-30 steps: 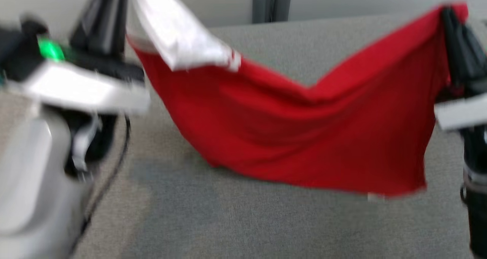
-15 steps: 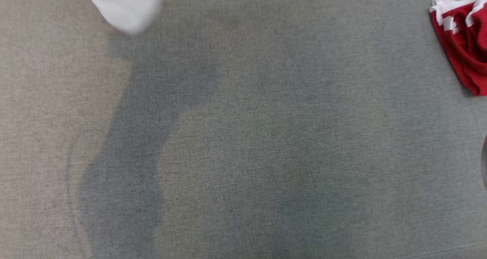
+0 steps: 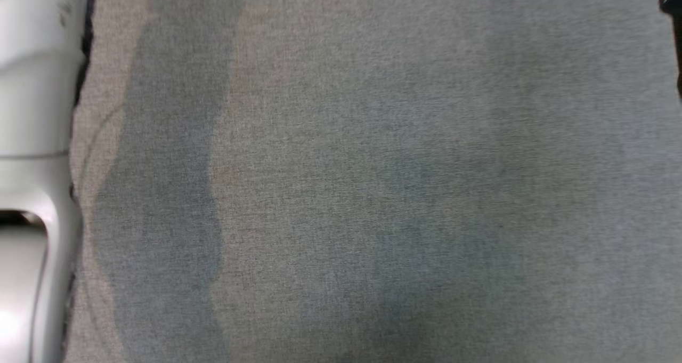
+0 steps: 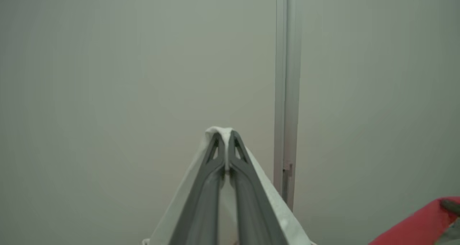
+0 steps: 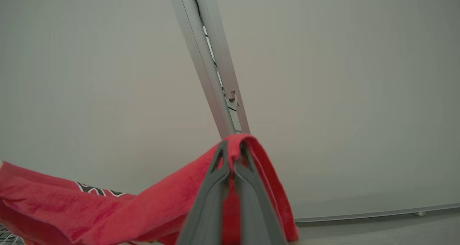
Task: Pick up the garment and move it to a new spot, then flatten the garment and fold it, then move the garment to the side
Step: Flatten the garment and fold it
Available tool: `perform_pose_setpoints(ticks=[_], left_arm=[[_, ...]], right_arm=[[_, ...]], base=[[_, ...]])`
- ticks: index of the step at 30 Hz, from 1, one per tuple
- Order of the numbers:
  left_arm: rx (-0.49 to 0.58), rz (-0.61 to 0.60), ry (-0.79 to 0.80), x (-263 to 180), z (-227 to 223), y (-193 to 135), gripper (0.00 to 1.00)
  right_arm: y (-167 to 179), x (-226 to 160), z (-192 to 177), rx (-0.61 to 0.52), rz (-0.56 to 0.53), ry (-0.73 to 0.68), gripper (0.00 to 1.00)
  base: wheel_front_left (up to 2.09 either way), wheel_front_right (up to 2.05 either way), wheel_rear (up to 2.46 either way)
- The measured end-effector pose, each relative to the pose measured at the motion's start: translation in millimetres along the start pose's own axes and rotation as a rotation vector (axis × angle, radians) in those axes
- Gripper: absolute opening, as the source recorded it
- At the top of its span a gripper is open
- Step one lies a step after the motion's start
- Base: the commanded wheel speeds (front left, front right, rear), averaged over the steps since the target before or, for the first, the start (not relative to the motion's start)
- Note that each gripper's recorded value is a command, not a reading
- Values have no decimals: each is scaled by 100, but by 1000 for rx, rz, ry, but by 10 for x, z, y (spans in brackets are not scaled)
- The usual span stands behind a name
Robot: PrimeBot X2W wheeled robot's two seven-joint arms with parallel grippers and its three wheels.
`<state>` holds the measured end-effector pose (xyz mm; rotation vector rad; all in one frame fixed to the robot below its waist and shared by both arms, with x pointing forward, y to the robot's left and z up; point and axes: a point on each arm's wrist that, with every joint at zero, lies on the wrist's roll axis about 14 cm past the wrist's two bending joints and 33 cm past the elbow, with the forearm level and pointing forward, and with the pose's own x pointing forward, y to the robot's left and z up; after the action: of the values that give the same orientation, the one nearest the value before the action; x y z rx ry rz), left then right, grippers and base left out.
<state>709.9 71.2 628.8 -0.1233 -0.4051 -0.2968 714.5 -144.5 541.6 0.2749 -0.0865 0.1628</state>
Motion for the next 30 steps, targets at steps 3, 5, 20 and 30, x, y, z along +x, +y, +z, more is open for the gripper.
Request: perform_pose_setpoints(ticks=[3, 5, 20, 30], left_arm=[[-43, 17, 31, -157, -278, 86, 0], [-63, 20, 25, -232, -320, 133, 0], [-262, 51, 1, -1368, -200, 31, 0], [-370, 219, 194, -2689, -208, -152, 0]], right_arm=[[-52, -25, -370, 34, -9, 51, 0], [-60, -76, -566, 54, -8, 83, 0], [-186, -903, -778, 150, 13, 139, 0], [-276, -1822, -802, 245, -71, 145, 0]], base=[[0, 0, 0], [0, 0, 0], [0, 0, 0], [0, 0, 0]])
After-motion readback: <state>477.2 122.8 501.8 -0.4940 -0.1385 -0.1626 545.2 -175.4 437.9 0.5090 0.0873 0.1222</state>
